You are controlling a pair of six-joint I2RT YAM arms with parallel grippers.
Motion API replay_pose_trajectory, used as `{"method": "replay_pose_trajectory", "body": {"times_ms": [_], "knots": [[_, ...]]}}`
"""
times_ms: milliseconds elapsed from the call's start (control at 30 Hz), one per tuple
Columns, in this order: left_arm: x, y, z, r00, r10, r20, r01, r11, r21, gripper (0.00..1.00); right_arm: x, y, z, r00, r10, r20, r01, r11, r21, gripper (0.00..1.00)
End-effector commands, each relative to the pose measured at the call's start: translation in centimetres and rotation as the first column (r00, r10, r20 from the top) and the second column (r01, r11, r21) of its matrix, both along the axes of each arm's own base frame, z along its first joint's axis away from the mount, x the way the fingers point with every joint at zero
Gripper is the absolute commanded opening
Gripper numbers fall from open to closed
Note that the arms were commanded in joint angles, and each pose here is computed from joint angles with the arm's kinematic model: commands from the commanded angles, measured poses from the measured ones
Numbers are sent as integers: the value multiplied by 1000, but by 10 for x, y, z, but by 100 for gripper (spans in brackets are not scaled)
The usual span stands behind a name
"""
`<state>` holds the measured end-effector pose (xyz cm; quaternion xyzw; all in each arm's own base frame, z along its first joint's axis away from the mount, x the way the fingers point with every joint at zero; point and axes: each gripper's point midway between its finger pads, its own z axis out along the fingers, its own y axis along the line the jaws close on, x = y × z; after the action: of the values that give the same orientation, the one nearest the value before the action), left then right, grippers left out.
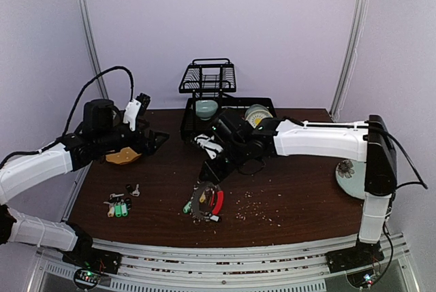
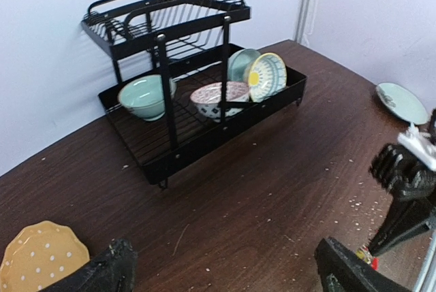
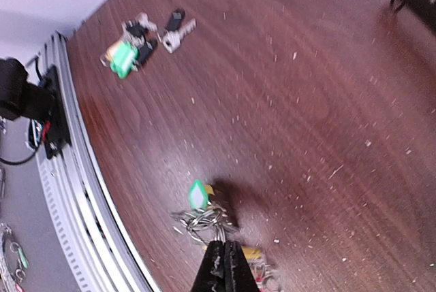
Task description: Put the keys on the keyring
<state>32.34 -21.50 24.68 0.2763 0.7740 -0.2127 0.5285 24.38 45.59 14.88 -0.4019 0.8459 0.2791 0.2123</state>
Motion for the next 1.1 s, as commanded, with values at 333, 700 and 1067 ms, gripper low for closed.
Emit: {"method": "replay_pose_trajectory", "body": {"times_ms": [333,700,1067], "knots": [[-142,-42,101,713,-497,494,603,794,-72,62,-44,5,208,949,-9,314,-236,641,731,0],[-161,-70,101,677,-586,445,678,732,-68,46,-60,4,237,893,-51,446,-346,557,755,0],[-159,-86,111,675,-580,455,683,725,-88,25,-61,15,232,883,-40,467,-353,599,719,0]]}}
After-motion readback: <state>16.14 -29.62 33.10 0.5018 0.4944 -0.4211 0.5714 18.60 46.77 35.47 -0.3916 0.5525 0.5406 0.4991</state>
